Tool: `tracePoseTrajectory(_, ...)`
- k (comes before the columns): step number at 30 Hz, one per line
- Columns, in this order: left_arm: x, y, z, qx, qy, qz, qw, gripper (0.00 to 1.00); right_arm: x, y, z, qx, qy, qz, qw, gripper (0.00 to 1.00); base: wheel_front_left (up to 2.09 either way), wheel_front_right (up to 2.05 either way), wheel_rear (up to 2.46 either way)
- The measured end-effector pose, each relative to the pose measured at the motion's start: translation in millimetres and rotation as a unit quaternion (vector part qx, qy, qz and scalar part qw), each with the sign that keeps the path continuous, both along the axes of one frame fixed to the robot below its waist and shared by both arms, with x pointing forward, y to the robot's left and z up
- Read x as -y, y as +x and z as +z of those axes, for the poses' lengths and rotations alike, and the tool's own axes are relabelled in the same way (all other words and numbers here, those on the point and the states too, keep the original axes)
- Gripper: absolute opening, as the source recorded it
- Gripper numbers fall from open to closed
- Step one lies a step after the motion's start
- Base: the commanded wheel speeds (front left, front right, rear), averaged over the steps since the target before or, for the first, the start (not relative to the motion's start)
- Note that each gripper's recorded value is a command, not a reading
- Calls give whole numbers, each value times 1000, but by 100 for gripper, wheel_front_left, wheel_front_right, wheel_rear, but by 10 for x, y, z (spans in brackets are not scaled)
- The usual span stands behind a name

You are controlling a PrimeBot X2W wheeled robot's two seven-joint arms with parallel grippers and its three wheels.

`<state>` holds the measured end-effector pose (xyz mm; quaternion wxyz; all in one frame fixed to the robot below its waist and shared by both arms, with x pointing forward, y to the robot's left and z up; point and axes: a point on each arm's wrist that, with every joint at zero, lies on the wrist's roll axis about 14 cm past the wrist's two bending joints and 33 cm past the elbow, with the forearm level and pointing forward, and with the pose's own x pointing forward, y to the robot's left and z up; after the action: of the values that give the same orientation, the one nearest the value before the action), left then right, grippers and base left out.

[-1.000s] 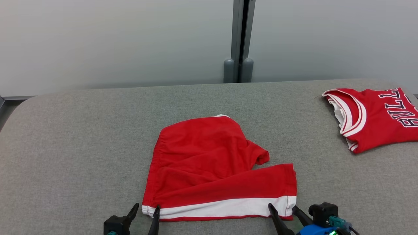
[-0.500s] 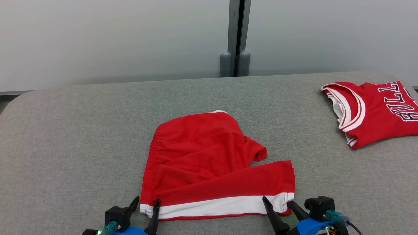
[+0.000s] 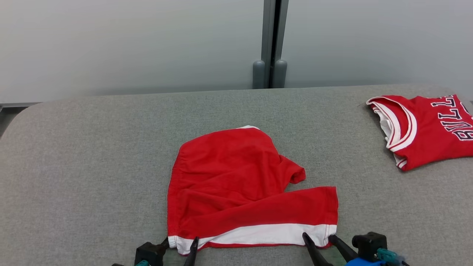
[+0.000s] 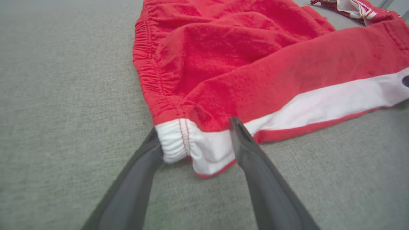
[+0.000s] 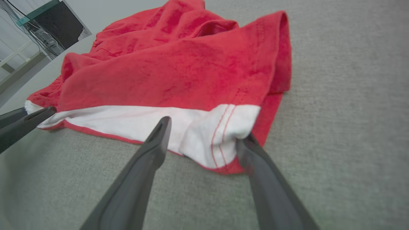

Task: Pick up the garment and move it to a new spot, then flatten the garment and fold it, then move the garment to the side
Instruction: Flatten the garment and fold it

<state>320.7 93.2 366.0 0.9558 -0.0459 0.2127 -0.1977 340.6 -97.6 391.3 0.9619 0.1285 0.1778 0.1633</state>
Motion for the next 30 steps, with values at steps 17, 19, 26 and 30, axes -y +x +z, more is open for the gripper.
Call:
tracePoseTrajectory(17, 153, 189, 350, 39, -58, -6, 998, 0, 28, 64, 337, 60, 2, 14, 998, 0, 0, 0, 0)
tracePoseTrajectory(19, 118, 258, 462, 59, -59, -6, 996, 0, 77, 110, 436, 78, -4, 15, 997, 0, 0, 0, 0)
tracePoseTrajectory(26, 158, 684, 963, 140, -69, -28, 987, 0, 261, 497, 852, 149, -30, 13, 988, 0, 0, 0, 0)
tracePoseTrajectory(30, 202, 1105, 1270, 187, -58, -48, 980, 0, 309, 887, 1150, 190, -34, 6, 981, 0, 0, 0, 0)
